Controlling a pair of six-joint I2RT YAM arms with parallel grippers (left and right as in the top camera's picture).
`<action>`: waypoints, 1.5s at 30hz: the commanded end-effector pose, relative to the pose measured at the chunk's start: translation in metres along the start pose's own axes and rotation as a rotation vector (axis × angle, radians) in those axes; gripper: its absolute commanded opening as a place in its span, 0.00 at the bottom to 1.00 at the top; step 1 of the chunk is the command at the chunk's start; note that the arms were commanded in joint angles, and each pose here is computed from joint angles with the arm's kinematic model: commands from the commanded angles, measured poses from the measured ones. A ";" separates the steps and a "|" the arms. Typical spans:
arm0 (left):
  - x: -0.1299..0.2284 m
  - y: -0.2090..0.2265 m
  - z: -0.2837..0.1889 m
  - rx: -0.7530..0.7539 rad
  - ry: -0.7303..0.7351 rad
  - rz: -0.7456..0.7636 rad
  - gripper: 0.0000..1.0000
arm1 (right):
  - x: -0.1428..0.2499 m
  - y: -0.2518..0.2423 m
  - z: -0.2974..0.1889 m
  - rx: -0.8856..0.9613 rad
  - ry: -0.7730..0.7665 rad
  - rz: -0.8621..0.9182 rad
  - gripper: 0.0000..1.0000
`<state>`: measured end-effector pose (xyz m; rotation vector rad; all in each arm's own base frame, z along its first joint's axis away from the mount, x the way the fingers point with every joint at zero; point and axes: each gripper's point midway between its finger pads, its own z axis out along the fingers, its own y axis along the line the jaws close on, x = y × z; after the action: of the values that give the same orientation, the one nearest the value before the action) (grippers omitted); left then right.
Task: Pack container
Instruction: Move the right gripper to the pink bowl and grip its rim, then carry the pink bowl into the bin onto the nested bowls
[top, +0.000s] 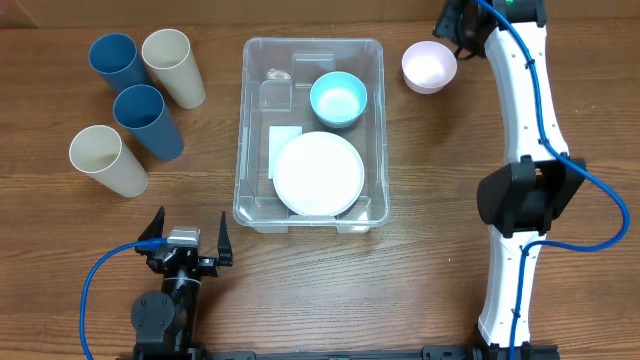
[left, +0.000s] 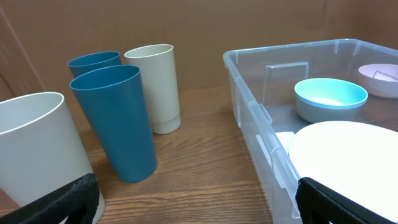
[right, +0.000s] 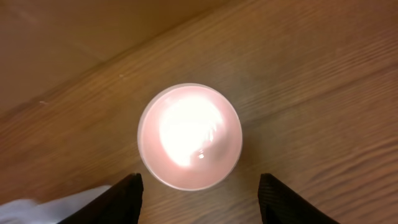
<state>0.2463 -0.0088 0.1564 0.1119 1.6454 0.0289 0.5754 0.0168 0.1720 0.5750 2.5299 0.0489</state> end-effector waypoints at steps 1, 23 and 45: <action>0.000 0.002 0.000 -0.008 -0.004 0.026 1.00 | 0.021 -0.002 0.028 0.001 0.048 0.008 0.61; 0.000 0.002 0.000 -0.008 -0.004 0.026 1.00 | 0.088 -0.034 0.112 0.069 0.142 0.126 0.09; 0.000 0.002 0.000 -0.008 -0.004 0.026 1.00 | -0.017 0.017 -0.117 -0.085 -0.098 0.026 0.04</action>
<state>0.2462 -0.0089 0.1566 0.1122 1.6450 0.0286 0.5482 -0.0043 0.2115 0.7447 2.5083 0.0792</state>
